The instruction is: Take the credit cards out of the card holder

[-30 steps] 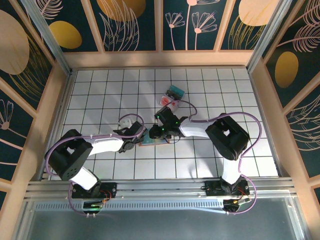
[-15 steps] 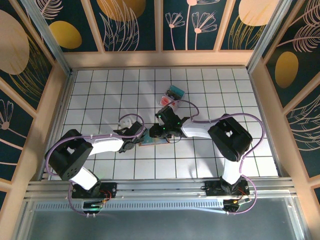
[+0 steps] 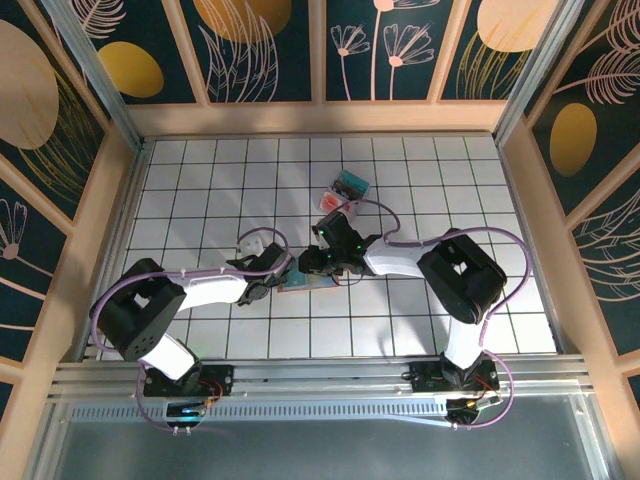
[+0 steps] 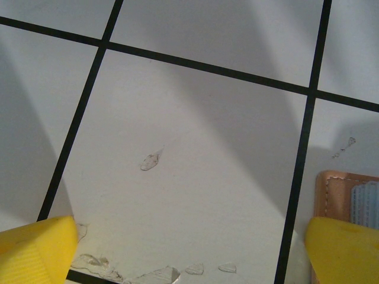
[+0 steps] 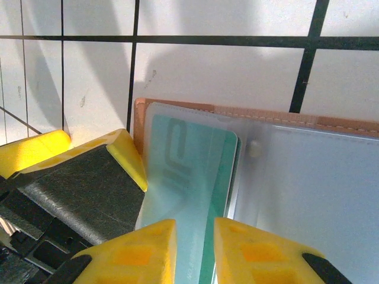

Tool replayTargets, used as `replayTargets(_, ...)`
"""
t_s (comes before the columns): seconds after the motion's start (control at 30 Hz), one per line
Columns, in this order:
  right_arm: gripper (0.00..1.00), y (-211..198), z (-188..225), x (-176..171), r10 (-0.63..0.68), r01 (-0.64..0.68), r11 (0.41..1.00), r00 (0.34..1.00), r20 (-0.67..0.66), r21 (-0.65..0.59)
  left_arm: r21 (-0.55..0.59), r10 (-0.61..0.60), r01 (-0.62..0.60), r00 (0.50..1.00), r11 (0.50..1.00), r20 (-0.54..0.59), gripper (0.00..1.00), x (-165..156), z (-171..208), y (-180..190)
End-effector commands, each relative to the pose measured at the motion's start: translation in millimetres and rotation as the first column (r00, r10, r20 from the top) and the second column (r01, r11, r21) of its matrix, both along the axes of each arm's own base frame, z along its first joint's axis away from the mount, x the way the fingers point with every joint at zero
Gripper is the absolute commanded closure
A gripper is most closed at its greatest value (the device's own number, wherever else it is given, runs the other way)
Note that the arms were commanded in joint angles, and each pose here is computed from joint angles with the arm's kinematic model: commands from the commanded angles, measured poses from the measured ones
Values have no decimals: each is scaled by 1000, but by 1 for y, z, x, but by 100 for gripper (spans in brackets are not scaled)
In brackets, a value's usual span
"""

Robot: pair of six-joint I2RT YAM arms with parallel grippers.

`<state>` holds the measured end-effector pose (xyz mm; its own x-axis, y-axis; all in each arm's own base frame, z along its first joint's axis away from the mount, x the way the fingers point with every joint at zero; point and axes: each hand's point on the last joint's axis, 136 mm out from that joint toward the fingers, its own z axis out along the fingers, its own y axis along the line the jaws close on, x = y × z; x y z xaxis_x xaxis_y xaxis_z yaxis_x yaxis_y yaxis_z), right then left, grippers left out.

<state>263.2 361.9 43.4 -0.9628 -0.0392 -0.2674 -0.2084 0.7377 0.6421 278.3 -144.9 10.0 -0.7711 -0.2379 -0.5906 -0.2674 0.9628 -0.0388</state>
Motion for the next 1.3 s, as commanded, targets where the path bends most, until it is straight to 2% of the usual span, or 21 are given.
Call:
replayTargets(0.0, 76, -5, -10, -1, -21, 21, 1000, 999, -27, -6, 61, -13, 21, 991, 998, -132, 1, -22, -27, 13)
replayTargets(0.4, 75, -10, -22, 0, -43, 41, 998, 998, -45, -44, 61, -11, 20, 991, 998, -136, 1, -23, -29, 13)
replayTargets(0.9, 80, 7, 7, -4, 17, -12, 993, 999, -38, 118, 61, -18, 28, 988, 998, -154, 1, -24, -35, 12)
replayTargets(1.27, 80, 1, 13, 0, -8, 10, 994, 1000, -23, 107, 60, -19, 29, 988, 998, -154, 1, -24, -35, 12)
